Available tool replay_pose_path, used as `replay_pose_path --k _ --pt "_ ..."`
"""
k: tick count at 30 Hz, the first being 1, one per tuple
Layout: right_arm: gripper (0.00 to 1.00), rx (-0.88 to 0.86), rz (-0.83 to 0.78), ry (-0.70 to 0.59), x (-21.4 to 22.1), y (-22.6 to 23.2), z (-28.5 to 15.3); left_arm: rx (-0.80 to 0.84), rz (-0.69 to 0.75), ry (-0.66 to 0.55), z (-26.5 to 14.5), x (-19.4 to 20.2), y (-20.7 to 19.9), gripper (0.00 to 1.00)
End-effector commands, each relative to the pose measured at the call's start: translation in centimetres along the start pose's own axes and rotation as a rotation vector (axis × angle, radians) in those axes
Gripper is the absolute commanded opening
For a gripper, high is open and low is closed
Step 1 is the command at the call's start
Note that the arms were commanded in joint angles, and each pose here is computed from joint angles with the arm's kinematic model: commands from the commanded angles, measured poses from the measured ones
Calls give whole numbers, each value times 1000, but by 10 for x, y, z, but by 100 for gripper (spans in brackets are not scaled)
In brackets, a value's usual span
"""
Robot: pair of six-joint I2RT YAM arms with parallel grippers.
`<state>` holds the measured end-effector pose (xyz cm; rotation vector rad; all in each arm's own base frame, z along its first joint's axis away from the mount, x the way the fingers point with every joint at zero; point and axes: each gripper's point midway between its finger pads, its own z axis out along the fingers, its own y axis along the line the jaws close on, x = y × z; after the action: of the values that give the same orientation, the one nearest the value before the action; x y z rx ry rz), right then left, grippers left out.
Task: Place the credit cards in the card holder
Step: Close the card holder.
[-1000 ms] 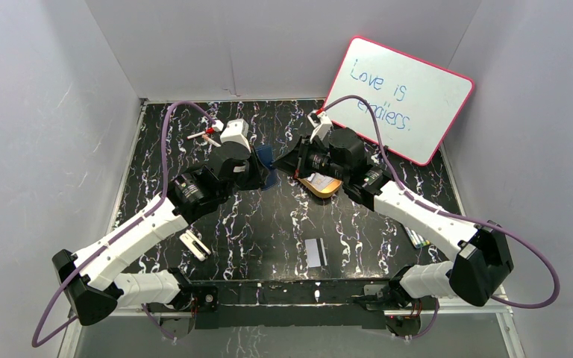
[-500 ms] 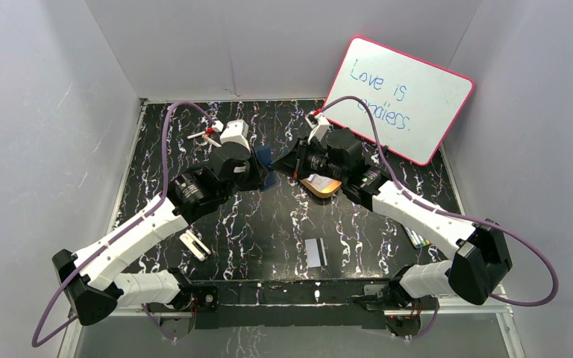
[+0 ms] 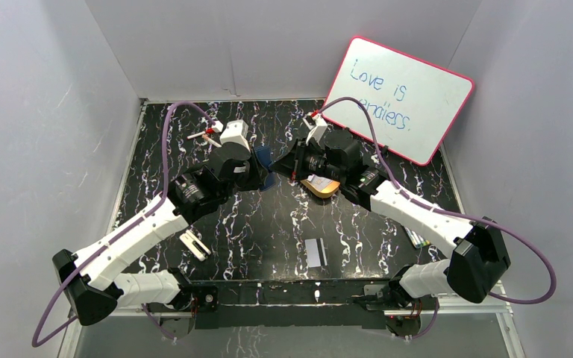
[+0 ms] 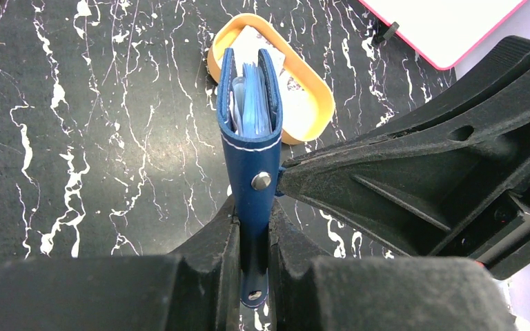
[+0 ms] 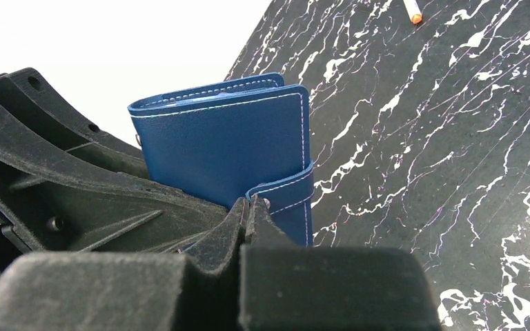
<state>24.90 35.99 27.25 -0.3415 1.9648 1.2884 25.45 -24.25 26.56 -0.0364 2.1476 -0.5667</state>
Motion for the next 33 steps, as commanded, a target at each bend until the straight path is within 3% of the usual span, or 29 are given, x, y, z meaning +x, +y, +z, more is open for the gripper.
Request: replay_pose_path --k 1,12,33 --pt "0 -101 -17 -27 -13 33 4 178 -66 -47 -11 -17 -41 0" --pt "0 -56 -80 -66 -24 35 -18 59 -36 -110 -21 -23 -8 0" --pt "0 -77 -80 -107 -33 42 -20 70 -17 -80 -21 -14 -7 0"
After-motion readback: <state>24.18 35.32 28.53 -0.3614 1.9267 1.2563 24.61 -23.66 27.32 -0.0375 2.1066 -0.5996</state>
